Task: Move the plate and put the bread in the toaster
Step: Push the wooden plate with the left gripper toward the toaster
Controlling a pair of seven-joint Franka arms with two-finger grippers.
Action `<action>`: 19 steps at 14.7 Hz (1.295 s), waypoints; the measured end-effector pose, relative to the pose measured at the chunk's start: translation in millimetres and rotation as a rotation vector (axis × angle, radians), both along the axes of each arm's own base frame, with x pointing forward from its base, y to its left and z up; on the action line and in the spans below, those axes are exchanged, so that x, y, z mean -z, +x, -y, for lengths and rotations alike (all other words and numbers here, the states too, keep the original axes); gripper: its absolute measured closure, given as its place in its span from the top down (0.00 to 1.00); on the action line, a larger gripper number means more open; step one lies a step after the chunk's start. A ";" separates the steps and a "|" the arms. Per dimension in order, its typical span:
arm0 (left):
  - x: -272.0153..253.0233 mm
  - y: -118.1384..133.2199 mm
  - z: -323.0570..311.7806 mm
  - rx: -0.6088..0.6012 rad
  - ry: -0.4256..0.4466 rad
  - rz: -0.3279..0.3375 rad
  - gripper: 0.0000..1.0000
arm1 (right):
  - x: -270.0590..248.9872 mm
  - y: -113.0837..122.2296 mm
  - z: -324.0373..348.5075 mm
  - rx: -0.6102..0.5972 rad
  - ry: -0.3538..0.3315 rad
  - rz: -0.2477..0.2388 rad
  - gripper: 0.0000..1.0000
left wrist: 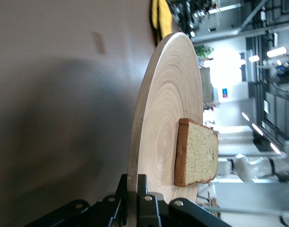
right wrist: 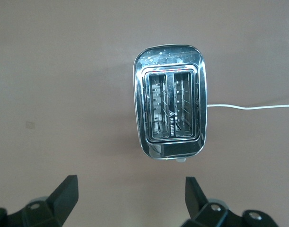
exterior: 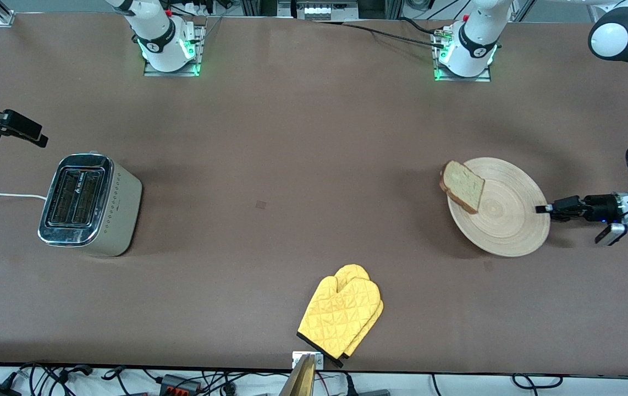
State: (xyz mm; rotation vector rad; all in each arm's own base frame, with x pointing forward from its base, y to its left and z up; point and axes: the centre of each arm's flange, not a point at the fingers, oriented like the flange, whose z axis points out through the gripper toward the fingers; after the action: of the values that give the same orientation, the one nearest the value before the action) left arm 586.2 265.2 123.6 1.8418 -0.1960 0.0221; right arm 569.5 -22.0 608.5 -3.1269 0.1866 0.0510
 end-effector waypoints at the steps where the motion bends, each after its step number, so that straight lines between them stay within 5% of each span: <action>1: -1.9 6.2 21.9 0.046 -0.022 -0.015 0.09 | 0.0 0.0 0.1 0.000 0.000 0.000 1.00; 4: -4.2 29.6 90.1 0.137 -0.018 -0.096 0.09 | 0.1 0.0 0.2 0.000 0.000 0.000 1.00; 10: 5.0 70.0 194.7 0.062 0.029 -0.076 0.09 | -2.3 0.2 0.0 0.000 0.000 0.005 1.00; 19: -15.4 46.6 351.7 -0.175 0.097 -0.106 0.09 | 6.8 2.7 0.3 -0.002 0.000 -0.021 1.00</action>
State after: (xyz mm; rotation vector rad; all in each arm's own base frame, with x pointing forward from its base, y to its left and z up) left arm 632.8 -86.5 139.0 1.9471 0.0398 0.0369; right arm 572.2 -22.3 601.8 -3.1281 0.1840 0.0836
